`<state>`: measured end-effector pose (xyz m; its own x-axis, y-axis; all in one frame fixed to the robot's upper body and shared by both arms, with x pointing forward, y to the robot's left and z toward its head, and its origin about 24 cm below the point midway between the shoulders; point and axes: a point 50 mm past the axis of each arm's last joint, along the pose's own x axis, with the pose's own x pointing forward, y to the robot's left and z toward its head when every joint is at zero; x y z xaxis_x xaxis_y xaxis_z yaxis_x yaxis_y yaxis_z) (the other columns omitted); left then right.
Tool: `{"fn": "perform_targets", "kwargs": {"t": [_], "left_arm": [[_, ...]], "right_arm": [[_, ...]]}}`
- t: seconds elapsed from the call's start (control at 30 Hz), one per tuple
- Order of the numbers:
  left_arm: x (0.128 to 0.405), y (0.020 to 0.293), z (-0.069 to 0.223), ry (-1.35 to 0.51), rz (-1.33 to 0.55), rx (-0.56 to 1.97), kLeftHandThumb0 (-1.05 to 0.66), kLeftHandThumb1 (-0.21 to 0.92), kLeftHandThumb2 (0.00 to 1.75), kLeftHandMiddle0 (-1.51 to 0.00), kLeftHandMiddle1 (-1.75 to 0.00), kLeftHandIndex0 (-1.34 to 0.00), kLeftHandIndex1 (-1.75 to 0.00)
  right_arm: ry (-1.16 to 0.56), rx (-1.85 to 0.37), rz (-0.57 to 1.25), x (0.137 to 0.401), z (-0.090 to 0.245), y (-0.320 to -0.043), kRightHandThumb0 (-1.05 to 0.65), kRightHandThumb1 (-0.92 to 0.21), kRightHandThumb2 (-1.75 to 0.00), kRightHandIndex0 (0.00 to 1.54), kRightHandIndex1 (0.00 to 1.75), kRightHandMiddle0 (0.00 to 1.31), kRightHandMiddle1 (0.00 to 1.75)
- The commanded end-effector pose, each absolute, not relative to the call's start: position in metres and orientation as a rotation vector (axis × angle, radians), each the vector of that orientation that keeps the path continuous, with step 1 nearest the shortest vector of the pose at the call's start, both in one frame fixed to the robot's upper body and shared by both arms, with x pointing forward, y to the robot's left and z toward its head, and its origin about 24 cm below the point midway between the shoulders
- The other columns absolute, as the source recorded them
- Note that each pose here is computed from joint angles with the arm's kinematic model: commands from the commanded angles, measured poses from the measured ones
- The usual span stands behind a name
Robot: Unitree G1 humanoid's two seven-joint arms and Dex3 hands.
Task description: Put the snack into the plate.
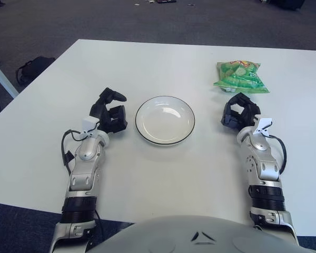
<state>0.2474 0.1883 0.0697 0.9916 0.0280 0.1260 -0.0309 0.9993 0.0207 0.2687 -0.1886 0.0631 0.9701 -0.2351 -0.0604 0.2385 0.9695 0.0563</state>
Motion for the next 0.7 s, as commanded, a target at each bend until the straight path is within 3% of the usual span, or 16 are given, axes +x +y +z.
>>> {"fn": "perform_targets", "kwargs": {"t": [0.0, 0.67], "left_arm": [[0.2318, 0.183, 0.0369, 0.0, 0.053, -0.023, -0.43, 0.48, 1.11, -1.16, -1.75, -0.48, -1.75], [0.2318, 0.1841, 0.0369, 0.0, 0.057, -0.013, -0.43, 0.48, 1.12, -1.18, -1.75, -0.49, -1.75]], "right_arm": [[0.128, 0.06, -0.269, 0.253, 0.038, -0.1895, -0.5, -0.26, -1.39, 1.28, 1.75, 0.66, 1.75], [-0.092, 0.004, -0.188, 0.2511, 0.0365, -0.1867, -0.53, -0.21, -1.45, 1.31, 1.75, 0.71, 1.75]]}}
